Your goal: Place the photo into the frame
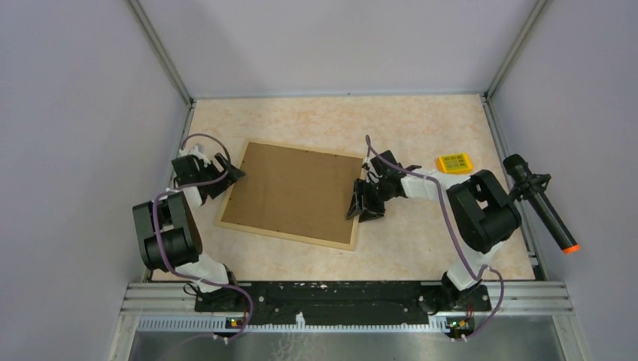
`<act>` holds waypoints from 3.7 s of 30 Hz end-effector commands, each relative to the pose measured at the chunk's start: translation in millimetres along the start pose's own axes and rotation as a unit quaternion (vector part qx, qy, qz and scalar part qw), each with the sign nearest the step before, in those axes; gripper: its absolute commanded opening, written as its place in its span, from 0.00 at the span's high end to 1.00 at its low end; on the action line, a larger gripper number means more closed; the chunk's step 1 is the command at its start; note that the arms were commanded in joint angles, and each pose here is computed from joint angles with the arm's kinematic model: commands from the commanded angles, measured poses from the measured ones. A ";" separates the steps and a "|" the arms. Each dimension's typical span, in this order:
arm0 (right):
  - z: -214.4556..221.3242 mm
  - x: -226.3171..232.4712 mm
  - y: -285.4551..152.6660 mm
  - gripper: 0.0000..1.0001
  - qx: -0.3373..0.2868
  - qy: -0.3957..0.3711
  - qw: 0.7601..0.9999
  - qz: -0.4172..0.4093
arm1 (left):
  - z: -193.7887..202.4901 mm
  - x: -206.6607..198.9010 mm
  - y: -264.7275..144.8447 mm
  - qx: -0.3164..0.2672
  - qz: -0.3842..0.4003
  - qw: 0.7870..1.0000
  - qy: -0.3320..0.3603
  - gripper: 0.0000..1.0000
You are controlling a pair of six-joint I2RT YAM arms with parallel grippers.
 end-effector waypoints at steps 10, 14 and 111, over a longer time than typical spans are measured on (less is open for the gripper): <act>22.0 -37.2 -9.0 0.30 0.014 -0.057 0.993 0.098 | -1.3 -32.3 -32.0 0.059 -0.104 0.992 -0.043 0.01; 6.7 -46.9 -5.6 0.30 -0.007 -0.046 0.995 0.091 | 14.7 -9.5 -27.8 0.086 -0.141 0.984 -0.070 0.01; 16.1 -65.3 76.9 0.72 -0.013 0.020 0.916 0.401 | 137.1 32.6 -44.2 0.247 -0.138 0.916 -0.285 0.05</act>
Point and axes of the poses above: each gripper's point midway between its finger pads, its own y axis out along the fingers, its own x axis along the line the jaws close on, z = x × y, the point moved 9 cm from there along -y, back along the fingers, and after that the axes turned 3 degrees about -y, right-handed, at the moved point
